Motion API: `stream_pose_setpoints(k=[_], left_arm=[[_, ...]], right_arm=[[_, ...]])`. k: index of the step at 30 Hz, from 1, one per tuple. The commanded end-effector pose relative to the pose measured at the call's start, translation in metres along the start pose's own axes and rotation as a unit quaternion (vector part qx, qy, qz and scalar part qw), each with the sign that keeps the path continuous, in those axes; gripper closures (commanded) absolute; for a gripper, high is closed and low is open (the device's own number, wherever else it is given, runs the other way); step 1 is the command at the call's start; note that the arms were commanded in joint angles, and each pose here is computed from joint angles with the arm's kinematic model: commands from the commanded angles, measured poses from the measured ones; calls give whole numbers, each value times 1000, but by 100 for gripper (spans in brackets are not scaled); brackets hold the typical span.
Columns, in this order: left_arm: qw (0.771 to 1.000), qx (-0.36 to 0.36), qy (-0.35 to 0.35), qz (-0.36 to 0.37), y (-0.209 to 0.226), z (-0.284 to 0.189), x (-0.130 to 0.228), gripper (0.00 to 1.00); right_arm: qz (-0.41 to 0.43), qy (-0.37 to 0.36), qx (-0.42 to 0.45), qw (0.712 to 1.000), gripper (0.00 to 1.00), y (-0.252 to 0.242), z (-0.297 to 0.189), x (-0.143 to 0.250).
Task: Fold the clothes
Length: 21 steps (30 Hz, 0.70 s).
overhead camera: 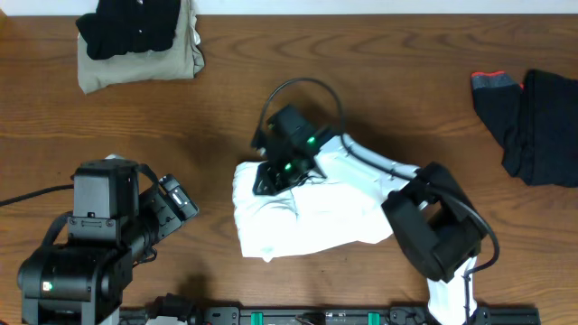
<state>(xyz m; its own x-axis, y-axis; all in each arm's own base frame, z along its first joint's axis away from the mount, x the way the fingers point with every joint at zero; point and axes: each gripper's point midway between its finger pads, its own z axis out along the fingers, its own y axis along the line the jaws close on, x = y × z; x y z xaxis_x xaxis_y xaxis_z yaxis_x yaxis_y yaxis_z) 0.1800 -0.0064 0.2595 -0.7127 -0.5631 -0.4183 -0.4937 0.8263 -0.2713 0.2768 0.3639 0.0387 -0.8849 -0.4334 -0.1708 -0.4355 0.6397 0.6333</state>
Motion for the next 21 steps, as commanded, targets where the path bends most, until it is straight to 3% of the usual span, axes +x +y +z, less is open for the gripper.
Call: stream_pose_setpoints(k=[1,10,14,21], left_arm=[[1000,-10,0,-10,4,2,0,2],[1000,-10,1,-10,4,2,0,2],[1000,-11,2,-10,4,2,1,2],[1000,-12,3,-8,5,2,1,2]], right_arm=[[14,-13,19,1000,77,-25,-12,-7],[47,18,63,997,78,-42,-13,11],[106,15,124,986,91,-59,-18,17],[134,-42,268,953,92,-72,-95,21]])
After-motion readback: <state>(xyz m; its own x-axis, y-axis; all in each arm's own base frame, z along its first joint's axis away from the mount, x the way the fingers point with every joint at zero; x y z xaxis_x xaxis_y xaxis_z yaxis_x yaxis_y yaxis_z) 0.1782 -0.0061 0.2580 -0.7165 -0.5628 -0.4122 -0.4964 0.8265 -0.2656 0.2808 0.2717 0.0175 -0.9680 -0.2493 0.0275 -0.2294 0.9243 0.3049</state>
